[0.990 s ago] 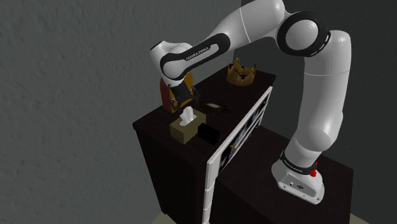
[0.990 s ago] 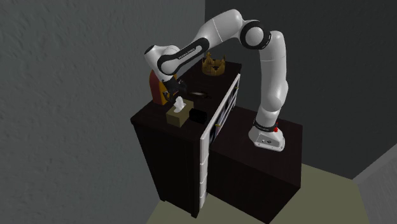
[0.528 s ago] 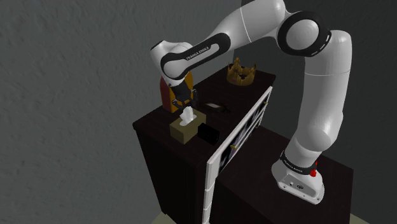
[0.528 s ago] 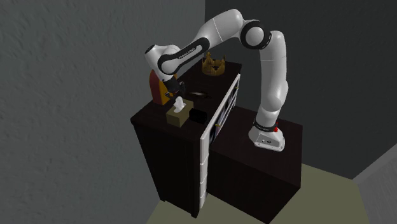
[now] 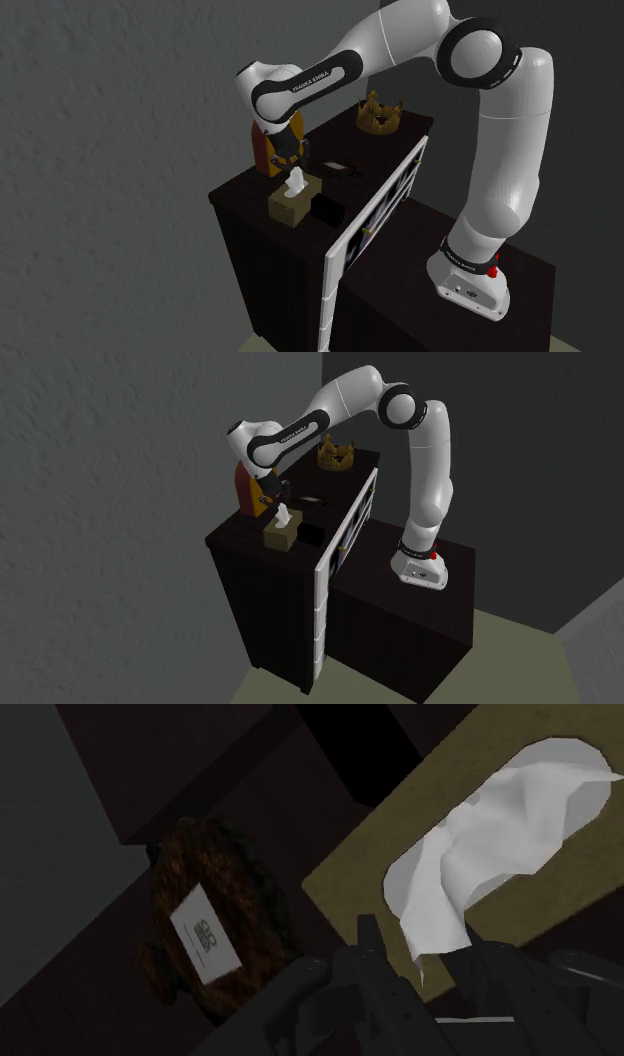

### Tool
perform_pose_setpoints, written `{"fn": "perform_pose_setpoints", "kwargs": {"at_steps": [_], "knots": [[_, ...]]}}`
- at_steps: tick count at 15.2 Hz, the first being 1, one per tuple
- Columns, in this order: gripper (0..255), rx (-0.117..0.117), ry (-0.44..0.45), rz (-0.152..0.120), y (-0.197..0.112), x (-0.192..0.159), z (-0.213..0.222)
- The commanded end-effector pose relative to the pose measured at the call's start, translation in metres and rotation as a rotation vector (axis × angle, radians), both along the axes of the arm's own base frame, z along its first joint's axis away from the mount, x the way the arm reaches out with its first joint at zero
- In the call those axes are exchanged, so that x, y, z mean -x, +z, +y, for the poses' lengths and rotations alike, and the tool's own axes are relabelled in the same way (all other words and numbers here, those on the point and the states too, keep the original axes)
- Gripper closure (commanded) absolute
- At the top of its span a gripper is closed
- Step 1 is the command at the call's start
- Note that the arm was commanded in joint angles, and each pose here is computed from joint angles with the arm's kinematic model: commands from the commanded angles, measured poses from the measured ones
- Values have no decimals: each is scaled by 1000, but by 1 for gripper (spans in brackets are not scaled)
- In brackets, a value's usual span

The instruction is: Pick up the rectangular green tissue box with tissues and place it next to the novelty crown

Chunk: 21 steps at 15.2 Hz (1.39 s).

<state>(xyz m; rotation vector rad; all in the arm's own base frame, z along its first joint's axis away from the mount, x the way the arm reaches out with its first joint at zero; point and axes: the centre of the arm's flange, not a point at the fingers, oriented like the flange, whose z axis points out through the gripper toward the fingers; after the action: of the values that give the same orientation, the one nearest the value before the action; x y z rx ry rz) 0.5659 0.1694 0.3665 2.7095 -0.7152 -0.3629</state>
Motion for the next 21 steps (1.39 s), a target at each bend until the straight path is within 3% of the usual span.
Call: {"fn": "perform_pose_setpoints", "kwargs": {"at_steps": [1,21], "knots": [[255,-2,2,0,9,0,1],[255,-2,2,0,114,0,1]]}}
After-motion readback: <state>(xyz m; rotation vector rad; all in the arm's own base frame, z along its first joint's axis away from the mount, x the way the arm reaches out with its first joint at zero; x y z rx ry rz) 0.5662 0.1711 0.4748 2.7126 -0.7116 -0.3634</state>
